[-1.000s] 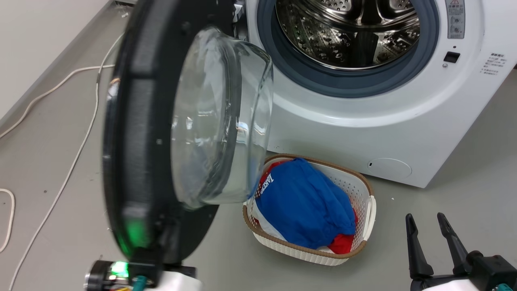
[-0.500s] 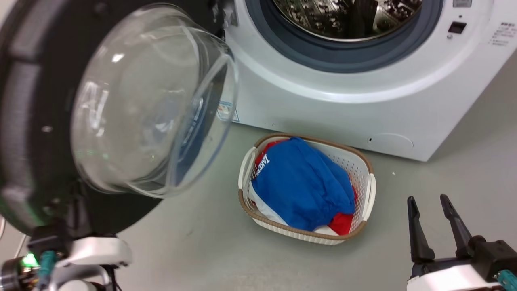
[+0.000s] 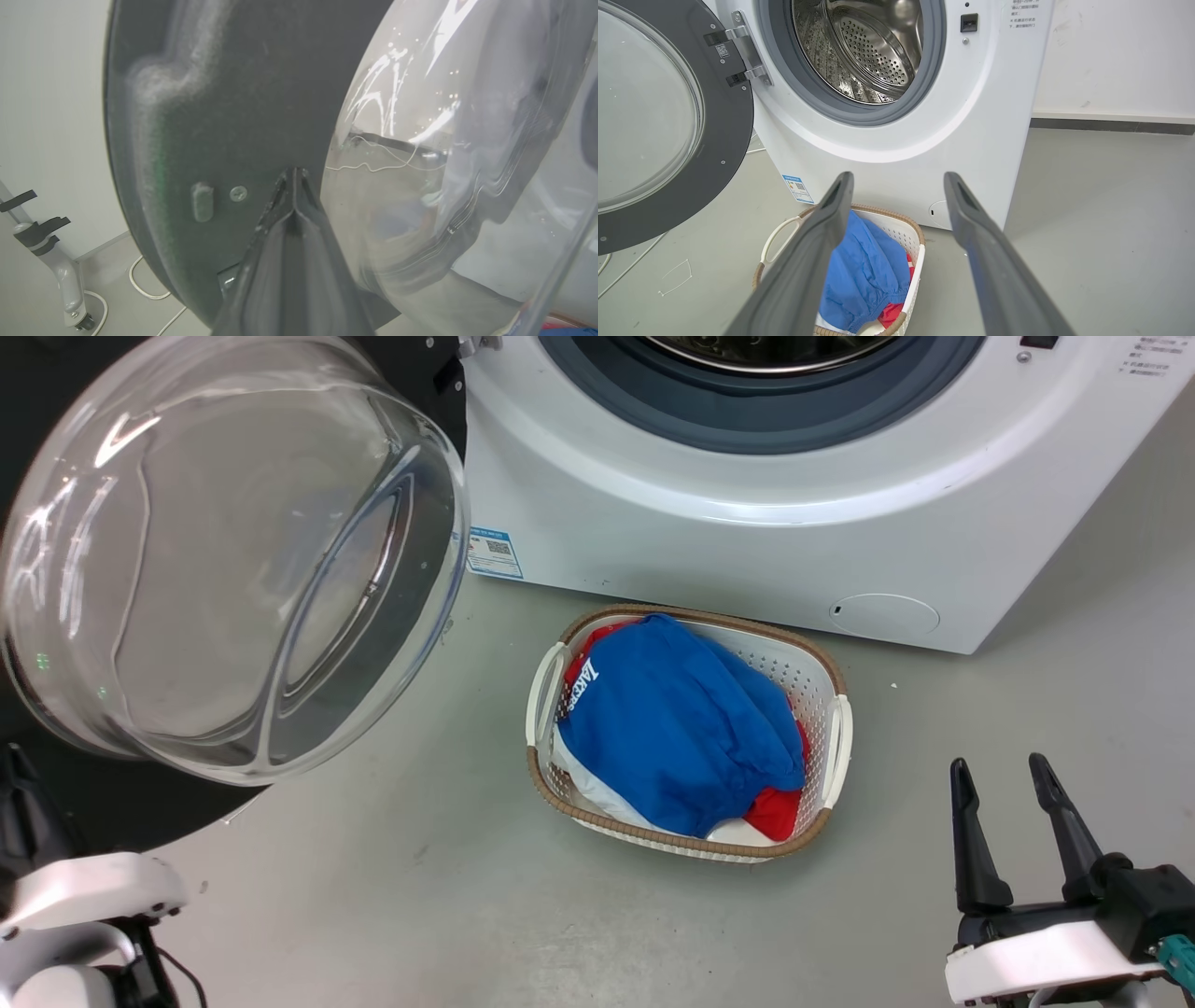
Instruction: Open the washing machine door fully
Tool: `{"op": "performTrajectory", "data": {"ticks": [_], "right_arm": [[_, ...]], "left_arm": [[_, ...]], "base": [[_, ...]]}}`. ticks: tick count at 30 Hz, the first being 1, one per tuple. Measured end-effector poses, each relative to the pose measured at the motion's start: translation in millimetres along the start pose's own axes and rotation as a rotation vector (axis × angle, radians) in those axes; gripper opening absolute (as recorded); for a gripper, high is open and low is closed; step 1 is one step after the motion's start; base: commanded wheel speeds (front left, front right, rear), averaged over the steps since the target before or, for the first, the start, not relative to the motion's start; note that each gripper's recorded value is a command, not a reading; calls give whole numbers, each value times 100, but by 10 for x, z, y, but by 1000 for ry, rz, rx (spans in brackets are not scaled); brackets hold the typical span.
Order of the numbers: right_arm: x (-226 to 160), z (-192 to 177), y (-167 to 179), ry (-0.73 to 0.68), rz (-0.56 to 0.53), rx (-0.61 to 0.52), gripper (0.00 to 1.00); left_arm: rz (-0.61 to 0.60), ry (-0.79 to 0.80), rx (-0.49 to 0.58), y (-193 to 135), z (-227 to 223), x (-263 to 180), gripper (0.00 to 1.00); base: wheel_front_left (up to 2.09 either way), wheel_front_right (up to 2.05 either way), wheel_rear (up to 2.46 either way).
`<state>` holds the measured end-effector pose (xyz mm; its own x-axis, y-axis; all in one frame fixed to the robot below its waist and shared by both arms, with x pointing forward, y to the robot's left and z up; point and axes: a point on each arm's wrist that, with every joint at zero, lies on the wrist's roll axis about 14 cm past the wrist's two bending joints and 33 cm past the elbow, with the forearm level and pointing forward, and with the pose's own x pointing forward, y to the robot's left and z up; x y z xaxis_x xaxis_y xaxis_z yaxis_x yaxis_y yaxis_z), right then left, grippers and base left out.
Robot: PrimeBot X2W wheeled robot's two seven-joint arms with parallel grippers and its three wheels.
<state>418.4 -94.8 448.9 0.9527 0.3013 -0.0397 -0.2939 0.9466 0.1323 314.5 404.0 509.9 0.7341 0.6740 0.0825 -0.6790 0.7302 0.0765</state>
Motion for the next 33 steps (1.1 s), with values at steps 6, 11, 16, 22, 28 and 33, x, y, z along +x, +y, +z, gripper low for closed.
{"op": "performTrajectory", "data": {"ticks": [6,11,16,22,28,33], "right_arm": [[11,18,-25,-6,-6,-4,100],[9,26,-23,-7,-5,-12,100],[2,44,-22,-12,-5,-16,100],[-30,78,-61,-19,-17,-25,100],[-72,131,-96,-31,-30,-29,100],[-115,188,-100,-44,-35,-29,100]], "left_arm": [[29,1,1,125,-7,95,0],[47,-8,-1,202,24,170,0],[56,-10,-3,246,33,220,0],[54,-2,-3,253,3,236,0],[53,6,-8,267,-21,234,0],[50,1,-10,255,0,224,0]], "base": [[0,0,0],[0,0,0],[0,0,0],[0,0,0],[0,0,0],[0,0,0]]}}
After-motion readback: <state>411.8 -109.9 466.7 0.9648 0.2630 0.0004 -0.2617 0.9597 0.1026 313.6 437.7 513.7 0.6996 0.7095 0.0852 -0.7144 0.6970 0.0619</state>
